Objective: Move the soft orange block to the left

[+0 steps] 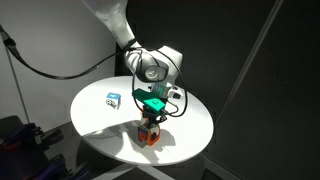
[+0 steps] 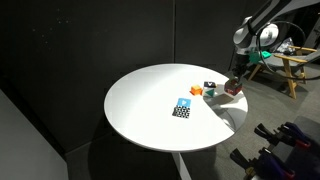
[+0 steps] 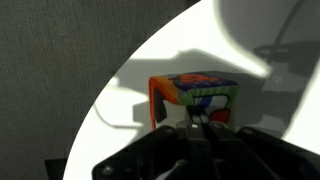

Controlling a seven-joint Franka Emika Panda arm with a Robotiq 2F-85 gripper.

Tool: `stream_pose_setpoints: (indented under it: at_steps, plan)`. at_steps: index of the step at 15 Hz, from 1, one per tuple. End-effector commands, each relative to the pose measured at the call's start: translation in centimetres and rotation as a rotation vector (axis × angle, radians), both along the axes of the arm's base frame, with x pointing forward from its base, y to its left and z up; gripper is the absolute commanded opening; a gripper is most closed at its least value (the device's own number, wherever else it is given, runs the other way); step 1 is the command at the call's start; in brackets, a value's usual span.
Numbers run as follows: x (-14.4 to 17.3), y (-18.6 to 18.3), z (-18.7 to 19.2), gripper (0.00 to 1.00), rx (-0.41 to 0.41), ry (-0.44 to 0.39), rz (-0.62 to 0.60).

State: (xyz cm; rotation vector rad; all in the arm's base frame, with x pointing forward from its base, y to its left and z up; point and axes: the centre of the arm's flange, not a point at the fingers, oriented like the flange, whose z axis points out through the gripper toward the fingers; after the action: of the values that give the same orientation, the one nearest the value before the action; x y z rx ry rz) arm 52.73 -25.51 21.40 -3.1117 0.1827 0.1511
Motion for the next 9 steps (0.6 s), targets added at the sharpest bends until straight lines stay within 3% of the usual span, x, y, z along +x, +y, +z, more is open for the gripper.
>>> stream_pose_setpoints:
  at_steps: [1,9]
  plan:
    - [-1.5,1.9,2.0,0.02,0.009,0.002,0.013]
    - [-3.6,6.2,3.5,0.02,0.023,0.01,0.074]
